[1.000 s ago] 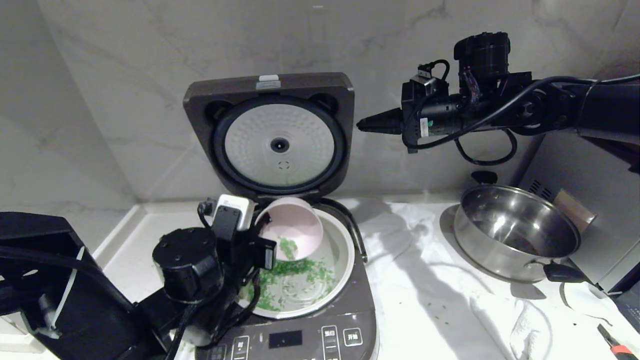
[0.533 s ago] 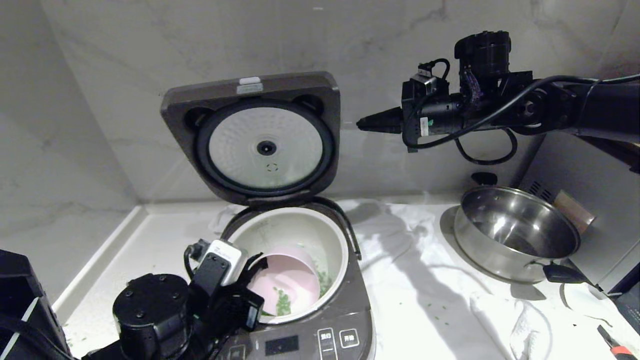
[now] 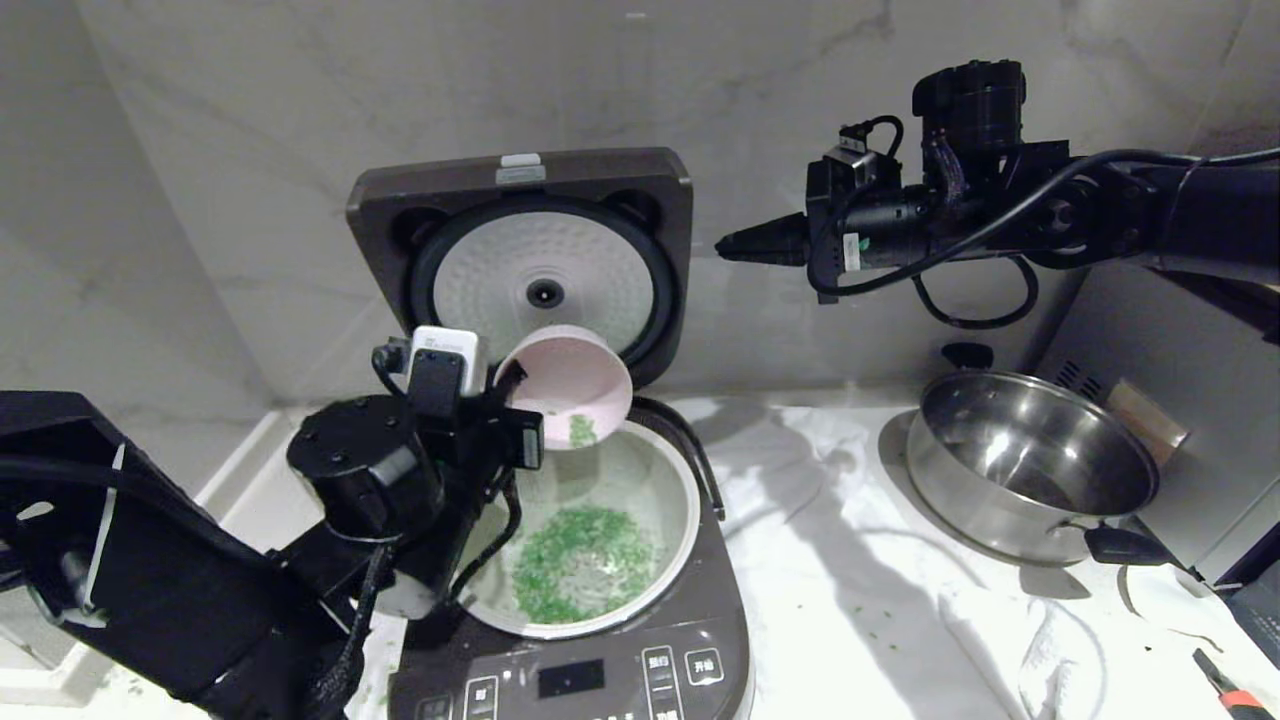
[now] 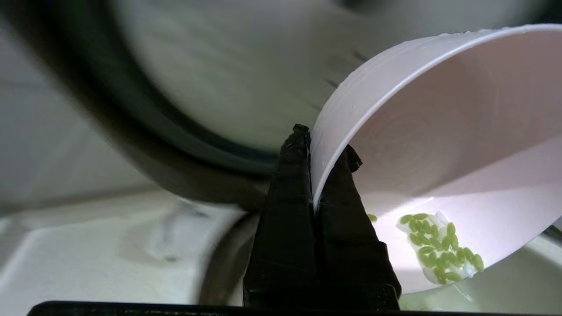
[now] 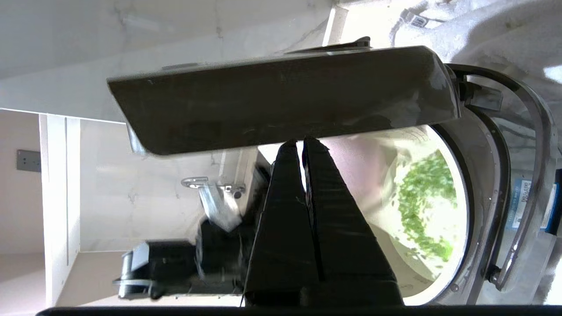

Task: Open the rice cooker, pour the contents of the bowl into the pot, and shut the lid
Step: Place the bowl on the table

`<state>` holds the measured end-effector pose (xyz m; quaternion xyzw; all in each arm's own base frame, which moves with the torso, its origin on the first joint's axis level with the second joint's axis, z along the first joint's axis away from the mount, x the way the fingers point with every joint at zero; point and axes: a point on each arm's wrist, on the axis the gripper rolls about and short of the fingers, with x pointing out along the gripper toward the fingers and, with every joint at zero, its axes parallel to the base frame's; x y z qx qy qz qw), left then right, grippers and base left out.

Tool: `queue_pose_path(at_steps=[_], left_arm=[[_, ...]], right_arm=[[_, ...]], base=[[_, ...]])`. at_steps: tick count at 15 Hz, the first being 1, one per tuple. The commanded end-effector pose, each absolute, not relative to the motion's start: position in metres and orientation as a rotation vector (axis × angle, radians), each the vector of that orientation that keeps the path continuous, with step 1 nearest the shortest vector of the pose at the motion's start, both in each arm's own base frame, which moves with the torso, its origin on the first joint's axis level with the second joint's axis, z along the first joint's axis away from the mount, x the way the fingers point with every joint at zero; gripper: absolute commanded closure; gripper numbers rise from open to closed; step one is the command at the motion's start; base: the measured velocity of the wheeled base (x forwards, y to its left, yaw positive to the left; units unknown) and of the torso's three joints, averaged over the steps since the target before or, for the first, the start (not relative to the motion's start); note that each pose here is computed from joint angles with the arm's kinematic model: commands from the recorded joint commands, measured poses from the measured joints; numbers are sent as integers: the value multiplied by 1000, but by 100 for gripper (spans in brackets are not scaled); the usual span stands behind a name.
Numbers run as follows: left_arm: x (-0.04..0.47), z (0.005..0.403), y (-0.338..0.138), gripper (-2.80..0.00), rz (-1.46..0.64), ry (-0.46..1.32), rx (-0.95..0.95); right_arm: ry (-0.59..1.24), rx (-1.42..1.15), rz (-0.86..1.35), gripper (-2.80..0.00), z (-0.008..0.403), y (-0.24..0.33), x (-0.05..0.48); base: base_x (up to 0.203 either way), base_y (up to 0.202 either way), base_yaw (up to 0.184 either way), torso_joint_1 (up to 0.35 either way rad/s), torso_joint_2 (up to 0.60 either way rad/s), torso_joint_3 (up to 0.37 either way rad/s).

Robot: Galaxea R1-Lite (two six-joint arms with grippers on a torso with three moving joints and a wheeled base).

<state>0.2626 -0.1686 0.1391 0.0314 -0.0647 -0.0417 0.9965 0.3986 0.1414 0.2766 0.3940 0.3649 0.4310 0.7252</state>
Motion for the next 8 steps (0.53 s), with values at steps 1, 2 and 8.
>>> queue_pose_path(at_steps=[1, 2, 8], left_arm=[[274, 142, -156, 0, -20, -147, 49], [276, 144, -149, 0, 4, -152, 44], [268, 168, -102, 0, 84, -211, 4]], right_arm=[[809, 873, 955, 0, 277, 142, 398], [808, 873, 956, 0, 278, 141, 398], [813, 876, 946, 0, 275, 139, 398]], base=[[0, 0, 0, 0, 0, 0], [0, 0, 0, 0, 0, 0], [0, 0, 0, 0, 0, 0]])
